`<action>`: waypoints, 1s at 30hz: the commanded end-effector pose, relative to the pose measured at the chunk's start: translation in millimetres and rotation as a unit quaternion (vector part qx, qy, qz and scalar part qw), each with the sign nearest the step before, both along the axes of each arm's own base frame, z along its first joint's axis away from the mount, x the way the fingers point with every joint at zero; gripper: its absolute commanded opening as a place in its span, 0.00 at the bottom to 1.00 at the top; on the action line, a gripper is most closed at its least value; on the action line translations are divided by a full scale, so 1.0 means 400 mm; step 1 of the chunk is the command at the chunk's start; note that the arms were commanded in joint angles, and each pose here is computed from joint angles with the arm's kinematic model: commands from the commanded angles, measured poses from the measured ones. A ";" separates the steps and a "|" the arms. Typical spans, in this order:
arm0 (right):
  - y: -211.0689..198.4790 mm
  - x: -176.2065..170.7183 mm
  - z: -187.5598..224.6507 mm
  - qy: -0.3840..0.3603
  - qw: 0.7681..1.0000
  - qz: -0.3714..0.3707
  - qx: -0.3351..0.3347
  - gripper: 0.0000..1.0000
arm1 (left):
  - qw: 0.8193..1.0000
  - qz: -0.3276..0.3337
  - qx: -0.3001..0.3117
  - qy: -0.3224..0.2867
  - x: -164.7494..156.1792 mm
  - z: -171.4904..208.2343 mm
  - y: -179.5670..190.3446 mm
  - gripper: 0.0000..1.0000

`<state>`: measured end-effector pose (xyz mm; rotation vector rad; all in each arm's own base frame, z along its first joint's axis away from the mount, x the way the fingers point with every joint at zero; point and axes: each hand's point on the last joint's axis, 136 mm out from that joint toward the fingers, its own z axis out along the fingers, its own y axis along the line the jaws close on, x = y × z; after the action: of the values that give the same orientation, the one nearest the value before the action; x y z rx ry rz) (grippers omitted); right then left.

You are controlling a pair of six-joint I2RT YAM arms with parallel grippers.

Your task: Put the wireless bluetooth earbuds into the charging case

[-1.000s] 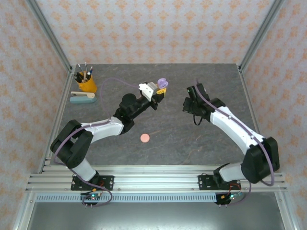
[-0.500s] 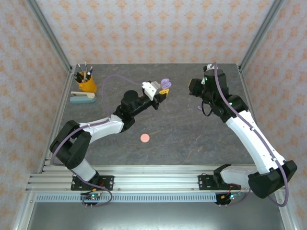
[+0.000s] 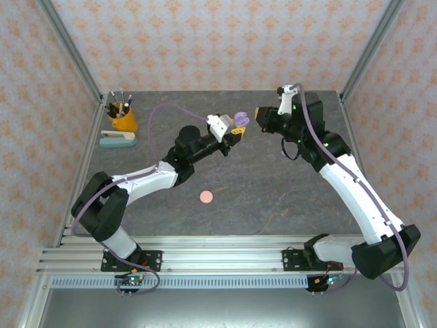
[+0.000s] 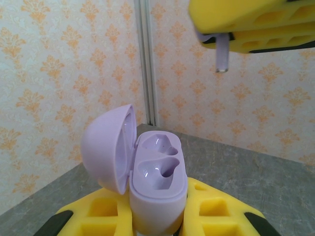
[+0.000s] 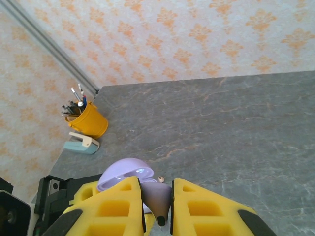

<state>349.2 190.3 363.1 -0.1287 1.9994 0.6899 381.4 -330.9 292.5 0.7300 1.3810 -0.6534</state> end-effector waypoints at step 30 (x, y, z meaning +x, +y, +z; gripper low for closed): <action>0.100 -0.009 0.002 -0.017 0.997 0.081 0.010 0.14 | 0.999 -0.026 -0.017 -0.034 -0.027 0.087 -0.024 0.00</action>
<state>348.7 225.9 360.2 -0.2656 1.9880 0.7876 377.9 -336.9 298.8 0.7481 1.3676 -0.6731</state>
